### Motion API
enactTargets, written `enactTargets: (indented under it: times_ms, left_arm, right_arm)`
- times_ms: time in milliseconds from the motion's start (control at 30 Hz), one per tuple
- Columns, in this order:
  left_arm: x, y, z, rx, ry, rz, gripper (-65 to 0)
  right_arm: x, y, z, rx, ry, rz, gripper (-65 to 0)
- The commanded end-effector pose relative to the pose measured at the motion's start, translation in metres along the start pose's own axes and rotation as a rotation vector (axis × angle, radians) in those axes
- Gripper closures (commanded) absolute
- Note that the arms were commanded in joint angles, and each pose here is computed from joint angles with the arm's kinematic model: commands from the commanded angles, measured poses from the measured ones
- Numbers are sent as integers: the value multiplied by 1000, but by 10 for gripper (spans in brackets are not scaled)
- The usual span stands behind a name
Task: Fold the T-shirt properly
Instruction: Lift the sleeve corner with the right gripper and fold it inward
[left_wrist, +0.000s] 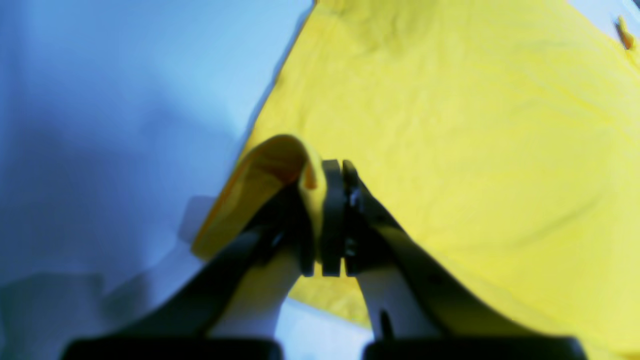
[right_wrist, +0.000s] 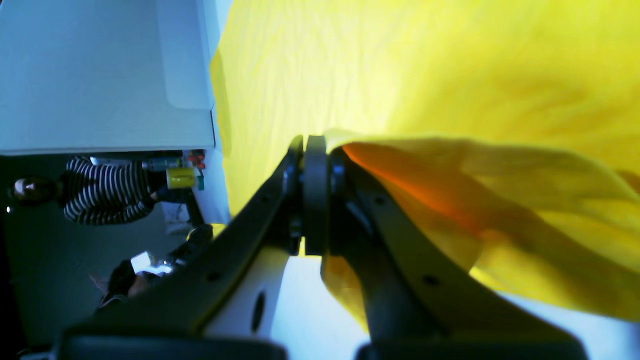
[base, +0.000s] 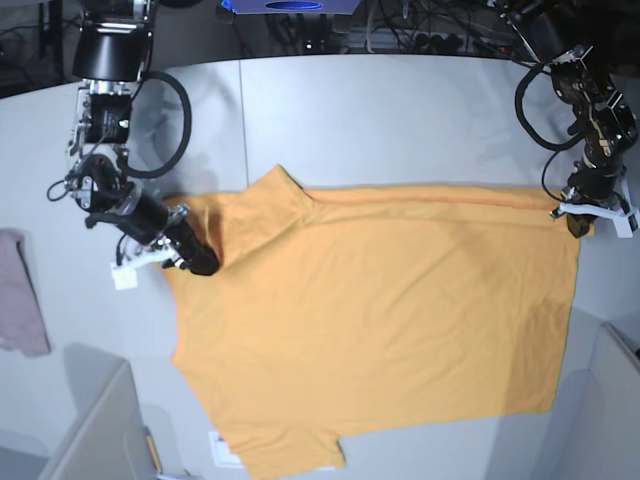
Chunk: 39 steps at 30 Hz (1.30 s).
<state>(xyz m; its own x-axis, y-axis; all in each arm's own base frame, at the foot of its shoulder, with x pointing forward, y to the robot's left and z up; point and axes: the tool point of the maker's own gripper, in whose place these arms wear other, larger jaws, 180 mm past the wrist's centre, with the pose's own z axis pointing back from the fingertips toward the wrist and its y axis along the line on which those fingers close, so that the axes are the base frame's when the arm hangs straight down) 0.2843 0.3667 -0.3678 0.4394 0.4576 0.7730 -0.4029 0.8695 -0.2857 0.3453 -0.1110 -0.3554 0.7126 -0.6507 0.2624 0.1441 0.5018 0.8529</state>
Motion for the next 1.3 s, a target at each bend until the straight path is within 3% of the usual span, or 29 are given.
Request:
enactTargets:
  times_ms: [0, 467, 667, 1267]
  left_arm:
    - [19, -2, 0, -14, -51, -8, 0]
    - [28, -5, -10, -10, -65, 25, 0]
    - [35, -2, -18, 34, -64, -4, 0]
    - [53, -17, -45, -1, -46, 1, 0]
  right_arm:
    - [15, 15, 0, 42, -27, 22, 0]
    - [26, 18, -38, 29, 35, -6, 0]
    - [41, 22, -44, 31, 25, -10, 0]
    - [65, 32, -52, 43, -30, -17, 0]
